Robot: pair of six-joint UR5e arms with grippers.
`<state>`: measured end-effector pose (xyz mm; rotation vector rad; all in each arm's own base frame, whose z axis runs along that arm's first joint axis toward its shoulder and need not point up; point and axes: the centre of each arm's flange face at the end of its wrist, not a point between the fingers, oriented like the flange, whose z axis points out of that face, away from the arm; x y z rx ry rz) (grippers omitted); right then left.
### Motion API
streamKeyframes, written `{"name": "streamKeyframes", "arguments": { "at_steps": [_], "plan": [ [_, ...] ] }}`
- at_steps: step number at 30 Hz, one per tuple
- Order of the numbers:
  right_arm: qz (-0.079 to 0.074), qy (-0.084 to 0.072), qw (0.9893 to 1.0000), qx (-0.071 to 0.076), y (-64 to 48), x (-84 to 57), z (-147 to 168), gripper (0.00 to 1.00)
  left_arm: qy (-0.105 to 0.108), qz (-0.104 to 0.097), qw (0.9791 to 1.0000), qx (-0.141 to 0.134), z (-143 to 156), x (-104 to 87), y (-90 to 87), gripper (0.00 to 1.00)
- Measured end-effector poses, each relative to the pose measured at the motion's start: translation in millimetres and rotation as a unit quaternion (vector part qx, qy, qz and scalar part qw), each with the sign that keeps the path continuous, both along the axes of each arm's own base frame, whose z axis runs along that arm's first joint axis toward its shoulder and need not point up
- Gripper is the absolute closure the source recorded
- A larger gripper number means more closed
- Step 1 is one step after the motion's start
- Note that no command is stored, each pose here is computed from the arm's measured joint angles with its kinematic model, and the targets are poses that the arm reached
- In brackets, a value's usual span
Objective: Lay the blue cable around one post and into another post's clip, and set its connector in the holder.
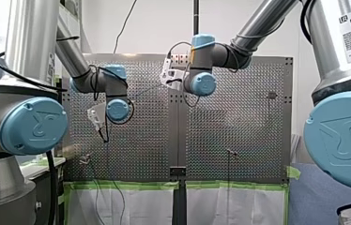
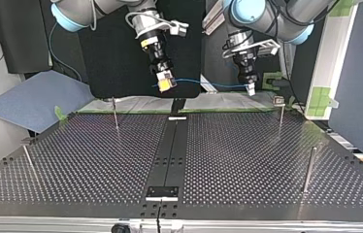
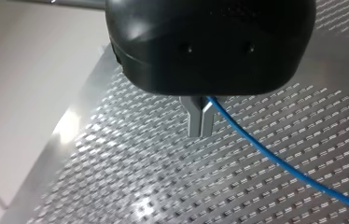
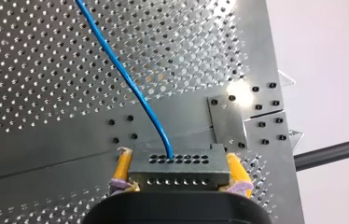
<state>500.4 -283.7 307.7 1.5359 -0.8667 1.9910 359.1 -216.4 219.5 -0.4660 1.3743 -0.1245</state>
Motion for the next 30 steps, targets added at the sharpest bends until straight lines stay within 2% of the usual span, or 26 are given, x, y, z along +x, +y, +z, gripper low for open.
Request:
{"name": "streamKeyframes", "arguments": {
  "at_steps": [4, 7, 14, 24, 30],
  "plan": [
    [0.005, 0.001, 1.0, -0.003, -2.0, 4.5, 9.2, 1.0, -0.017, 0.017, 0.9996, -0.016, 23.1, 12.2, 12.2, 1.0],
    [0.01, 0.004, 0.9999, -0.004, -3.6, 8.0, 16.7, 1.0, -0.033, 0.031, 0.9986, -0.029, 44.1, 22.2, 22.5, 1.0],
    [0.018, 0.002, 0.9998, -0.011, -5.8, 14.7, 30.6, 1.0, -0.068, 0.063, 0.9946, -0.047, 93.9, 38.6, 46.7, 1.0],
    [0.033, -0.007, 0.999, -0.028, -10.9, 29.1, 62.6, 1.0, -0.088, 0.091, 0.9904, -0.056, 139.7, 25.0, 64.4, 1.0],
    [0.043, -0.015, 0.9983, -0.038, -13.4, 36.2, 76.5, 1.0, -0.124, 0.09, 0.9862, -0.063, 180.7, 20.2, 71.4, 1.0]
  ]
}}
